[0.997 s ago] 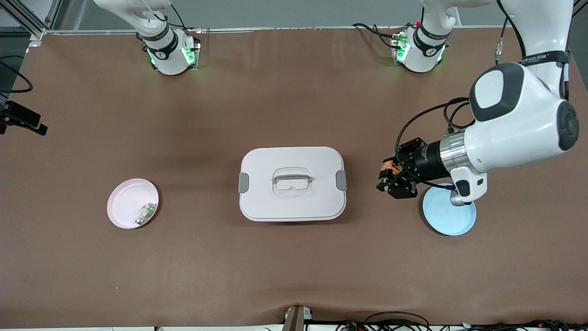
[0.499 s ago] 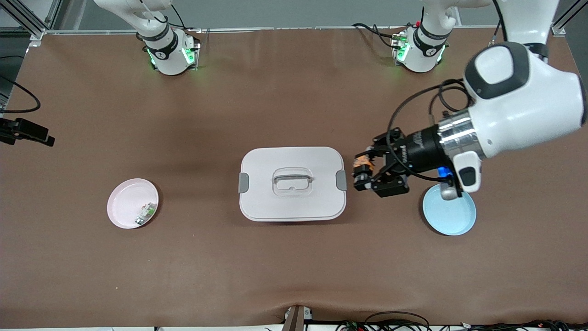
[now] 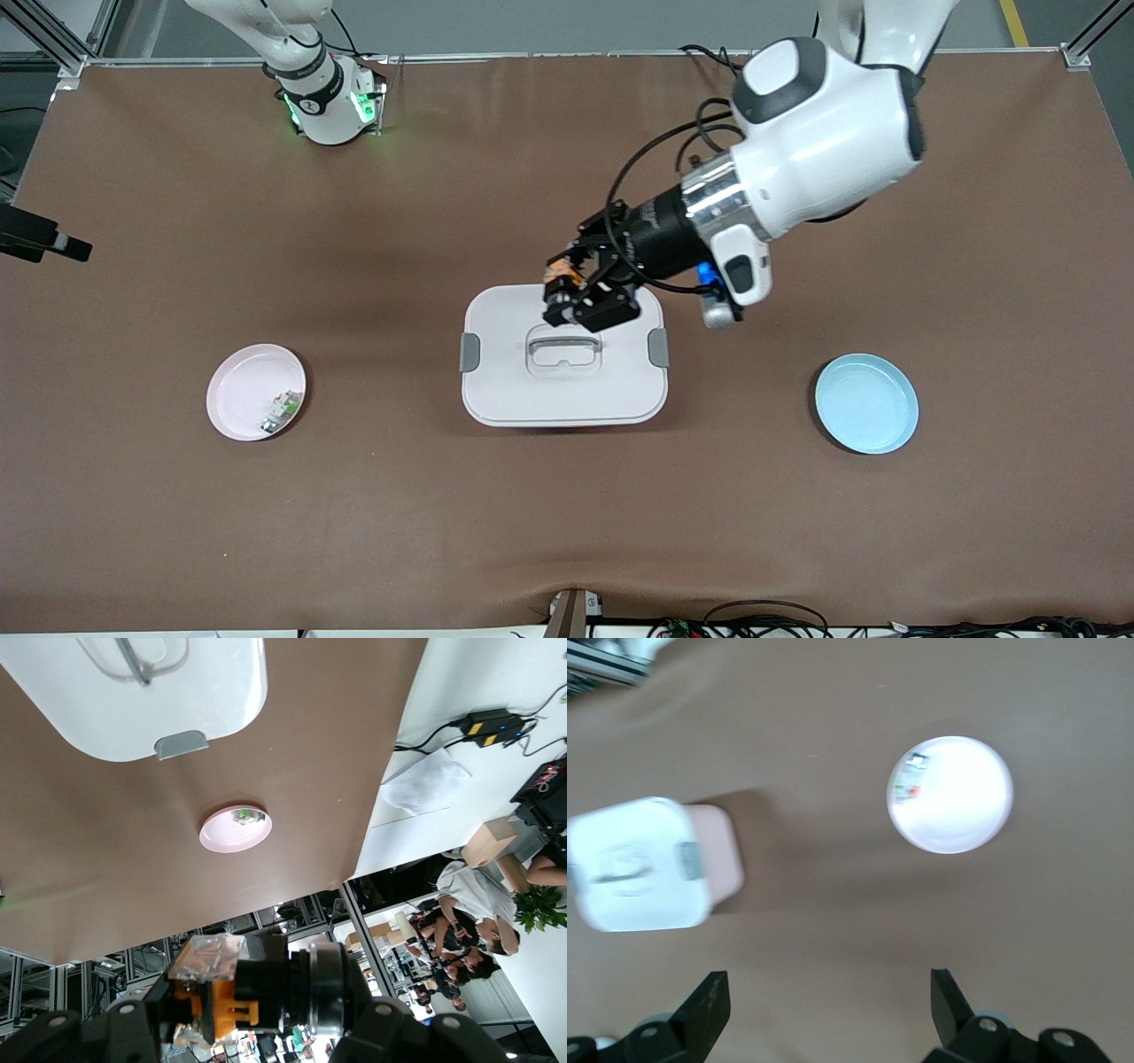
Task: Transfer orange switch to right arm and place
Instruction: 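Carry the orange switch with the left gripper over the white box, then reach the right gripper toward the orange switch held by the left gripper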
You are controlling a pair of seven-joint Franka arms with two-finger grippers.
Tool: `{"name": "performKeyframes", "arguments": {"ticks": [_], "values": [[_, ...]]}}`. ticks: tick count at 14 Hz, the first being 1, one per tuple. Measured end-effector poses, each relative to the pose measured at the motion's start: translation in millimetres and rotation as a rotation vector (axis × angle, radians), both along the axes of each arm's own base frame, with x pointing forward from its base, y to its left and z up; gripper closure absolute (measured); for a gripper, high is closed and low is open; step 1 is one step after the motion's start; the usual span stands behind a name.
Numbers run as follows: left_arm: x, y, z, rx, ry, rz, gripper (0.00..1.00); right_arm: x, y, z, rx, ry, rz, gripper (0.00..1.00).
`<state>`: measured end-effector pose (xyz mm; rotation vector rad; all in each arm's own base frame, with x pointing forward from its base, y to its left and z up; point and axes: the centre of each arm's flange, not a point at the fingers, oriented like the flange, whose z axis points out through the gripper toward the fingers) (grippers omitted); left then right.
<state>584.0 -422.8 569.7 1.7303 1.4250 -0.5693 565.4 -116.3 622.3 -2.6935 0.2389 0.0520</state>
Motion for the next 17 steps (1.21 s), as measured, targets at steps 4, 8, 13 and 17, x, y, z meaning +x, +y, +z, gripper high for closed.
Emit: {"name": "performKeyframes", "arguments": {"ticks": [4,8,13,17], "values": [[-20.8,-42.9,-43.3,0.029,0.085,-0.041,0.28,5.6,14.9,6.5,0.119,-0.045,0.003,0.0],[-38.2,-69.5,-71.5,0.053,0.15,-0.063,0.28,22.6,48.6,-7.7,0.181,-0.104,0.0,0.0],[-51.6,-83.7,-87.9,0.094,0.204,-0.081,0.28,34.4,102.4,-52.1,0.186,-0.094,0.019,0.0],[-52.2,-86.1,-95.4,0.101,0.215,-0.087,0.28,18.9,108.1,-77.5,0.196,-0.067,-0.008,0.0]]}}
